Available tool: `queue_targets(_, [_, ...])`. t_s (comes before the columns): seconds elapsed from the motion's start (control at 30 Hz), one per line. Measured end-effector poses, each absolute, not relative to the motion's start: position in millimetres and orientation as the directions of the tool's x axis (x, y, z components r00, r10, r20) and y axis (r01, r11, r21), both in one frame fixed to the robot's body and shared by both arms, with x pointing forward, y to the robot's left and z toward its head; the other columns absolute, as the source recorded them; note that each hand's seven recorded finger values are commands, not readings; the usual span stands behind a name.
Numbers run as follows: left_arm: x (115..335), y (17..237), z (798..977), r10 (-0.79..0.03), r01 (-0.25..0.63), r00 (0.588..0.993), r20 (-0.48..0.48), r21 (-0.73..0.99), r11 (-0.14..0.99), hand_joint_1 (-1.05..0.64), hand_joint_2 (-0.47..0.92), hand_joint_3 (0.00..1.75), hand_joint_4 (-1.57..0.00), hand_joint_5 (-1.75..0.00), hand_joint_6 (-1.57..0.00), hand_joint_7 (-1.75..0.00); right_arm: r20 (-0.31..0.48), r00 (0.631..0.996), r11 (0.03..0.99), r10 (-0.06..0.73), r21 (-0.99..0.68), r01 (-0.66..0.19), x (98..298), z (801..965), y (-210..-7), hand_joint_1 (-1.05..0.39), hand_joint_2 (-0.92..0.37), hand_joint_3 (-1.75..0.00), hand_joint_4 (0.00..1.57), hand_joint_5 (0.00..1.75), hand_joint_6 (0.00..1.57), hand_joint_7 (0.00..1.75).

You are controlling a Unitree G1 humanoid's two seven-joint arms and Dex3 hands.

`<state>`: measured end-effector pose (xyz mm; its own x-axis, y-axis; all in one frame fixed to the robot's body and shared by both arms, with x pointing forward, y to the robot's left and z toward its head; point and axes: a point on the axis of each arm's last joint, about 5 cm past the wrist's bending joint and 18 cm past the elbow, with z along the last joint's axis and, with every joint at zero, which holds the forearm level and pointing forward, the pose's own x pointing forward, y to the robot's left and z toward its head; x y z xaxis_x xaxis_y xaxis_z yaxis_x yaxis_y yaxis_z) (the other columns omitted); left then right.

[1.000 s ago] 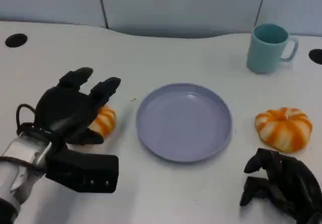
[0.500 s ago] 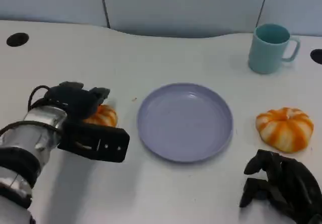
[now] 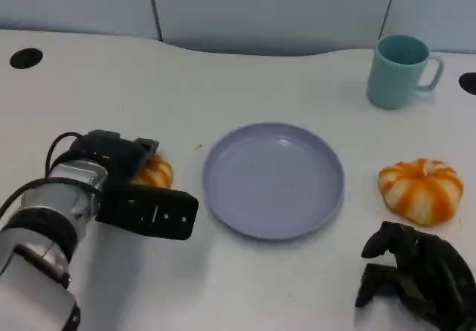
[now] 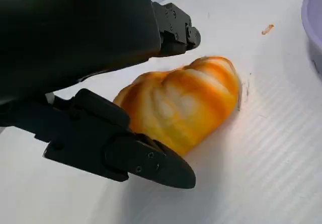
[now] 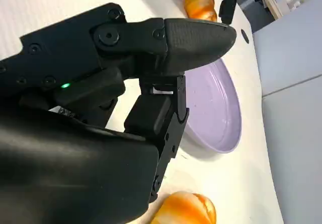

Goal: Grasp the bread from the table and place it into the plate.

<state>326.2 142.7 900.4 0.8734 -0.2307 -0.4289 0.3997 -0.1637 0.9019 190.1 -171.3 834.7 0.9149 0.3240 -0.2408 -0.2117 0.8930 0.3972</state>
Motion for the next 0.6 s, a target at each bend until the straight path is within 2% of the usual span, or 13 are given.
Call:
queue_targets(0.2, [323.2, 137.8, 893.8, -0.212, 0.410, 0.872, -0.440, 0.896, -0.171, -0.69, 0.83, 0.00, 0.00, 0.00, -0.08, -0.01, -0.225, 0.920, 0.896, 0.321, 0.388, -0.217, 183.4, 832.3, -173.8, -0.42, -0.92, -0.48, 1.19, 1.15, 1.11, 1.06])
queue_targets(0.3, [322.5, 136.8, 892.7, -0.217, 0.399, 0.877, -0.428, 0.902, -0.166, -0.56, 0.88, 0.01, -0.08, -0.04, -0.14, -0.04, -0.224, 0.921, 0.897, 0.318, 0.387, -0.215, 181.7, 832.0, -174.6, -0.42, -0.92, -0.47, 1.19, 1.16, 1.11, 1.06])
queue_targets(0.37, [321.9, 136.9, 891.6, -0.218, 0.394, 0.881, -0.420, 0.906, -0.153, -0.42, 0.87, 0.01, -0.17, -0.07, -0.21, -0.05, -0.226, 0.922, 0.897, 0.315, 0.388, -0.211, 179.5, 832.1, -175.3, -0.43, -0.92, -0.46, 1.19, 1.17, 1.11, 1.06])
queue_targets(0.43, [321.1, 137.0, 890.5, -0.223, 0.385, 0.886, -0.407, 0.913, -0.138, -0.31, 0.90, 0.02, -0.35, -0.13, -0.36, -0.07, -0.231, 0.922, 0.897, 0.310, 0.393, -0.204, 177.1, 832.1, -176.0, -0.43, -0.92, -0.45, 1.19, 1.17, 1.11, 1.07])
queue_targets(0.47, [320.6, 136.9, 889.8, -0.230, 0.377, 0.888, -0.398, 0.917, -0.129, -0.27, 0.91, 0.09, -0.56, -0.22, -0.53, -0.10, -0.233, 0.922, 0.895, 0.309, 0.398, -0.200, 176.4, 832.1, -176.3, -0.42, -0.92, -0.45, 1.19, 1.17, 1.11, 1.08])
queue_targets(0.5, [319.7, 136.8, 888.7, -0.241, 0.365, 0.891, -0.384, 0.923, -0.122, -0.25, 0.92, 0.12, -0.62, -0.25, -0.59, -0.11, -0.234, 0.922, 0.894, 0.309, 0.403, -0.197, 176.0, 832.0, -176.5, -0.42, -0.92, -0.45, 1.19, 1.17, 1.11, 1.08])
queue_targets(0.53, [318.7, 136.8, 887.3, -0.250, 0.352, 0.895, -0.369, 0.929, -0.113, -0.25, 0.92, 0.17, -0.74, -0.44, -0.73, -0.11, -0.235, 0.922, 0.892, 0.309, 0.407, -0.196, 175.7, 831.9, -176.7, -0.42, -0.92, -0.45, 1.19, 1.17, 1.11, 1.08])
queue_targets(0.57, [317.8, 136.8, 886.0, -0.258, 0.334, 0.901, -0.349, 0.937, -0.100, -0.25, 0.92, 0.20, -0.75, -0.72, -0.85, -0.07, -0.235, 0.922, 0.892, 0.309, 0.407, -0.195, 175.3, 831.9, -176.8, -0.42, -0.92, -0.45, 1.19, 1.17, 1.11, 1.08])
queue_targets(0.6, [317.0, 136.9, 884.9, -0.263, 0.321, 0.906, -0.333, 0.943, -0.090, -0.25, 0.92, 0.21, -0.79, -0.84, -0.94, -0.08, -0.235, 0.922, 0.892, 0.308, 0.407, -0.195, 174.9, 831.8, -176.8, -0.42, -0.92, -0.45, 1.19, 1.17, 1.11, 1.09])
